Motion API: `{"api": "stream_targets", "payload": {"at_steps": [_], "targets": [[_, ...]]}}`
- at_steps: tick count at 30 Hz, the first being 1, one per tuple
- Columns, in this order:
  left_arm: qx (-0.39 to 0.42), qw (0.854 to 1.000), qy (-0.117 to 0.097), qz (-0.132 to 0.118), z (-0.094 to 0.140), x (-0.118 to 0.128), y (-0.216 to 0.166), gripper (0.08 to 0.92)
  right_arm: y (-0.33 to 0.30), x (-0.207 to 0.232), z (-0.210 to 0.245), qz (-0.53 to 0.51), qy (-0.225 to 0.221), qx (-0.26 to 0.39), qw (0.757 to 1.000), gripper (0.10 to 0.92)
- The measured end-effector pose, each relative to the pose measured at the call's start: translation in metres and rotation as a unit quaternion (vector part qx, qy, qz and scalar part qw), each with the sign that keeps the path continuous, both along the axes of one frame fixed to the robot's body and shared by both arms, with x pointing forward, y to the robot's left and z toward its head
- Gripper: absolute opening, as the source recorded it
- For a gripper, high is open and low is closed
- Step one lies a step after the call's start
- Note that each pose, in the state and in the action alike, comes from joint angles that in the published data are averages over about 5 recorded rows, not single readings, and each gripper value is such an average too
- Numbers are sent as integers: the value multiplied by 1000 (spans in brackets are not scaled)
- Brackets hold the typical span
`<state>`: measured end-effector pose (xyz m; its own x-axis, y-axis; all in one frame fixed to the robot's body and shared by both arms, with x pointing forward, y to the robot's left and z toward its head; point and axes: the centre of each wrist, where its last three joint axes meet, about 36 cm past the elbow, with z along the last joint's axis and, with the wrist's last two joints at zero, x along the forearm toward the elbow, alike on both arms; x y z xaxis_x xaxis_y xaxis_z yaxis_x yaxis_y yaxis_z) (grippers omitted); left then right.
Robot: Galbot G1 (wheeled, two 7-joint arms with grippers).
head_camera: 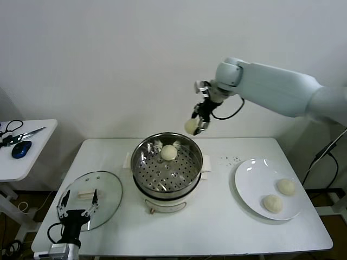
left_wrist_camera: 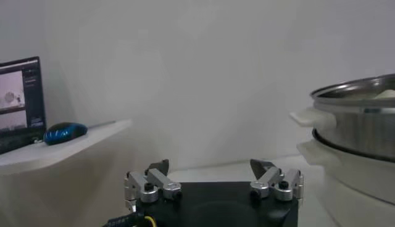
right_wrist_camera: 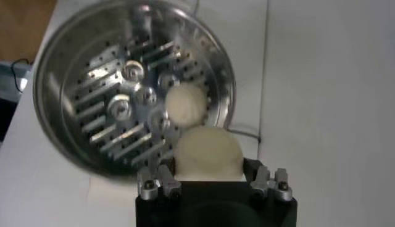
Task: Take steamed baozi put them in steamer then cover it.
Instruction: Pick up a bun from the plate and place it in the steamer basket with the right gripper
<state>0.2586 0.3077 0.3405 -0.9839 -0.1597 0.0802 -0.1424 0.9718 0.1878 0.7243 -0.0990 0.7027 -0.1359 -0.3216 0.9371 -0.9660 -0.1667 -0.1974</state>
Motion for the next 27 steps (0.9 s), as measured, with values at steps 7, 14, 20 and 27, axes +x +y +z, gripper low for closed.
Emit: {"api": "stream_targets", "payload": {"at_steps": [7, 14, 20, 27], "targets": [[2, 1000, -3, -1, 1, -1, 1, 823, 69, -16, -27, 37, 18, -10, 999, 695], [1, 1000, -6, 1, 2, -1, 0, 823, 106, -32, -66, 57, 37, -21, 997, 696], [3, 1000, -5, 3, 3, -3, 2, 823, 117, -40, -96, 64, 50, -27, 996, 696], [4, 1000, -4, 6, 2, -5, 4, 823, 125, -48, -120, 72, 60, -35, 995, 696]]}}
